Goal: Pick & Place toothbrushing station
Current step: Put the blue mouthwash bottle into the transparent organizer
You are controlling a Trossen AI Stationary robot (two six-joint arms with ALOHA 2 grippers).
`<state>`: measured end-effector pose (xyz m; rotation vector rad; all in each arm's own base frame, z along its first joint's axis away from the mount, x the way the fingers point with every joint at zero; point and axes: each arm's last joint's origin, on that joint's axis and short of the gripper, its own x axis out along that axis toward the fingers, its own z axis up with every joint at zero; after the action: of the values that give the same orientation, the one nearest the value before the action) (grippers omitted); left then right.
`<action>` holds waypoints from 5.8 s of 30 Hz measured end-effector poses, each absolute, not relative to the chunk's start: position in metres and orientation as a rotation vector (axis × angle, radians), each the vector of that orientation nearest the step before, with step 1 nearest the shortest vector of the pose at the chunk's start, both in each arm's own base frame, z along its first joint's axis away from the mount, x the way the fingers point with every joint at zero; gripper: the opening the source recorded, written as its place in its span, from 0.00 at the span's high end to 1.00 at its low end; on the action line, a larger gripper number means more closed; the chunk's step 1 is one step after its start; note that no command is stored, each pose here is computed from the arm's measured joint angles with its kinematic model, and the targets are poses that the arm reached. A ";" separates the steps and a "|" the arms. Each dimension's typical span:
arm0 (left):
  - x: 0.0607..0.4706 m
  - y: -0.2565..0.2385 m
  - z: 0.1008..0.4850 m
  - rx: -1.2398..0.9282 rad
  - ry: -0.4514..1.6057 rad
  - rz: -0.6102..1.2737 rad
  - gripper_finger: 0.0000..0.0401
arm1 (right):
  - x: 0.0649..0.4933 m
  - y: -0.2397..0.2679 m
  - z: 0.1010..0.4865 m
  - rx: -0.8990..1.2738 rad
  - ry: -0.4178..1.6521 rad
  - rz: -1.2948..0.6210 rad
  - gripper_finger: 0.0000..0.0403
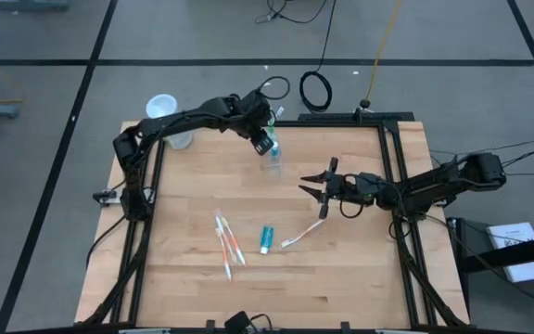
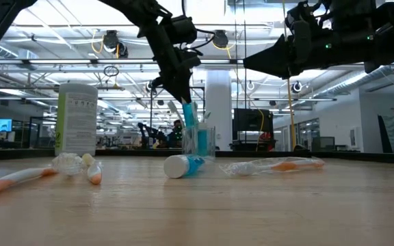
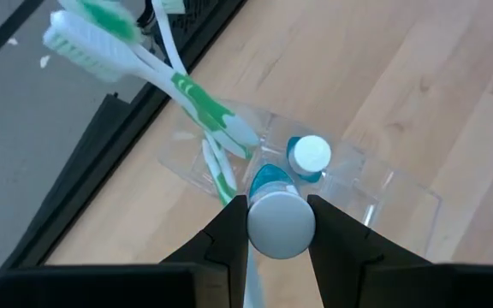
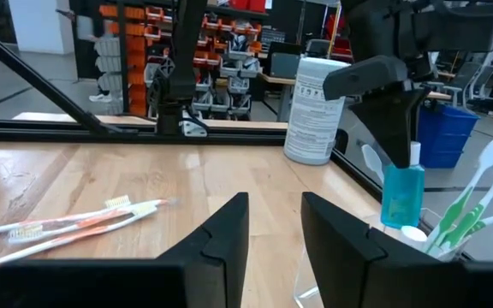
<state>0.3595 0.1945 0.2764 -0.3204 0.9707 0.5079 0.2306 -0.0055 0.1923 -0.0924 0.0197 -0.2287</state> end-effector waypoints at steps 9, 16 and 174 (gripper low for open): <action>0.361 0.192 0.276 -0.342 0.968 0.477 0.76 | 0.231 -0.005 0.192 -0.094 0.020 -0.229 0.75; 0.368 0.189 0.263 -0.352 1.001 0.470 0.76 | 0.231 -0.005 0.192 -0.093 0.018 -0.228 0.75; 0.284 -0.025 0.301 0.157 0.465 0.302 0.44 | 0.396 0.050 0.130 -0.136 0.724 0.425 0.41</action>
<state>0.2845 -0.0249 0.3007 0.1571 0.4648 0.3021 0.3958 0.0495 0.1302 -0.1361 0.7240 0.4251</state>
